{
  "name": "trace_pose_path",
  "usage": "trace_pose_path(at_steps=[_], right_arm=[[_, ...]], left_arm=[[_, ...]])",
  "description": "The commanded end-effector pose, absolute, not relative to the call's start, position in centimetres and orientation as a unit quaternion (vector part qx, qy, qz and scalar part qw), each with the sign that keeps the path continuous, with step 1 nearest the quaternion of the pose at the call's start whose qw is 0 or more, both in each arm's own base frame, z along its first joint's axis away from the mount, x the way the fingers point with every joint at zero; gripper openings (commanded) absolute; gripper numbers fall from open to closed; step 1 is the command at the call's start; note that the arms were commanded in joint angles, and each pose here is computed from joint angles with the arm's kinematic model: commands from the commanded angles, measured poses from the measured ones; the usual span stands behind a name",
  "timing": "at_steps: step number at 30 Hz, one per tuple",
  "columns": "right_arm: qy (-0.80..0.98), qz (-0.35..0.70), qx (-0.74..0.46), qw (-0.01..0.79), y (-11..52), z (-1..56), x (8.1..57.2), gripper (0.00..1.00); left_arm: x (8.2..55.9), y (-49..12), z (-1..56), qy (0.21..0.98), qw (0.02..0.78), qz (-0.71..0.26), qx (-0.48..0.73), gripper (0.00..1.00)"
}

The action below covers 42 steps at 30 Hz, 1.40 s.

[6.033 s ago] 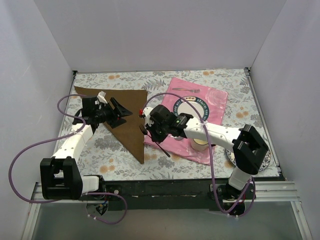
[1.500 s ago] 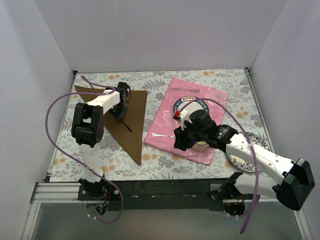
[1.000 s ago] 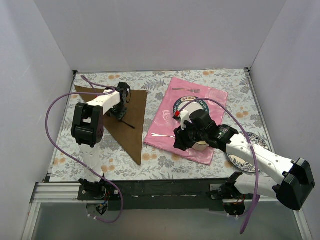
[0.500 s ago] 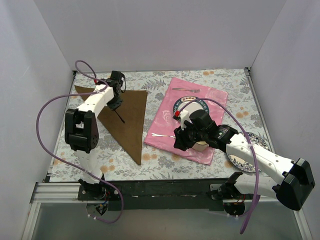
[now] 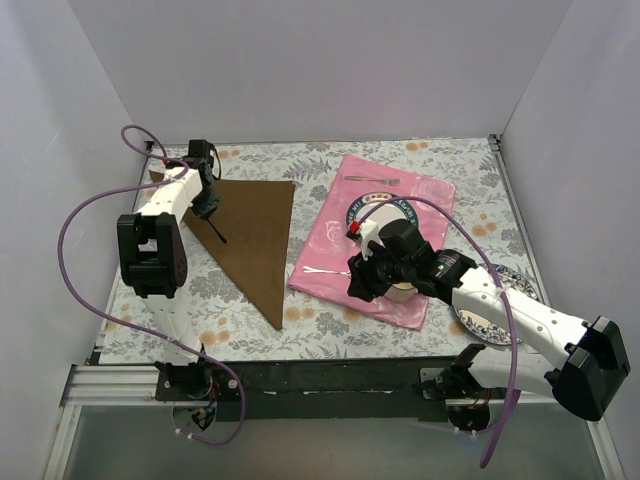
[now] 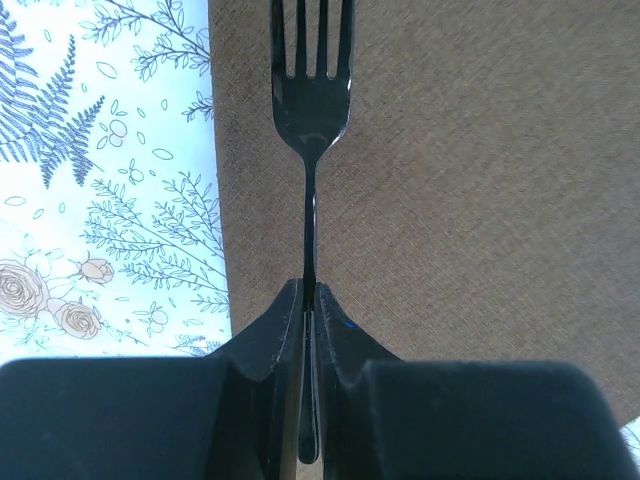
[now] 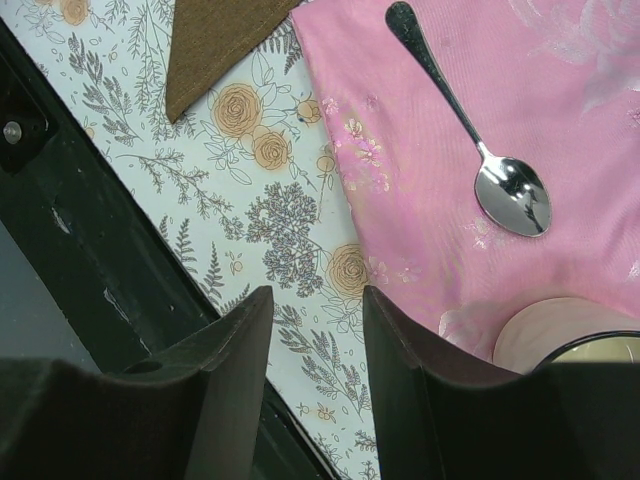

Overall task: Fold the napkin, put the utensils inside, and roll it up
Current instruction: Place the utensil onto the napkin

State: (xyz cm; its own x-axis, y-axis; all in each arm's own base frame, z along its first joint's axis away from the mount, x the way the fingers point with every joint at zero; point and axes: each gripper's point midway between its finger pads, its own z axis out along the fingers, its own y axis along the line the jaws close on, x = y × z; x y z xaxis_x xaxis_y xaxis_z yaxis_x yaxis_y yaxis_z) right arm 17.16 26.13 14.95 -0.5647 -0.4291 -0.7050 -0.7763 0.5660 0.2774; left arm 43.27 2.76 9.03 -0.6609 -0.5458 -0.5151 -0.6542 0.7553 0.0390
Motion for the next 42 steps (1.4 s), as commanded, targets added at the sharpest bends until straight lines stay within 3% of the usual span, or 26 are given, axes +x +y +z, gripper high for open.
trace_pose_path(at_steps=[1,8,42], right_arm=[[0.824,0.300,-0.366,0.310,26.5,15.9,17.6,0.50],[0.825,0.303,-0.368,0.305,26.8,15.8,17.7,0.50],[0.827,0.310,-0.367,0.292,27.4,15.2,17.7,0.50]], left_arm=[[42.5,3.7,7.8,0.907,0.228,0.111,-0.337,0.00],[41.9,5.8,6.3,0.901,0.219,0.114,-0.356,0.00],[40.8,2.7,3.6,0.910,0.193,0.052,-0.362,0.00]])
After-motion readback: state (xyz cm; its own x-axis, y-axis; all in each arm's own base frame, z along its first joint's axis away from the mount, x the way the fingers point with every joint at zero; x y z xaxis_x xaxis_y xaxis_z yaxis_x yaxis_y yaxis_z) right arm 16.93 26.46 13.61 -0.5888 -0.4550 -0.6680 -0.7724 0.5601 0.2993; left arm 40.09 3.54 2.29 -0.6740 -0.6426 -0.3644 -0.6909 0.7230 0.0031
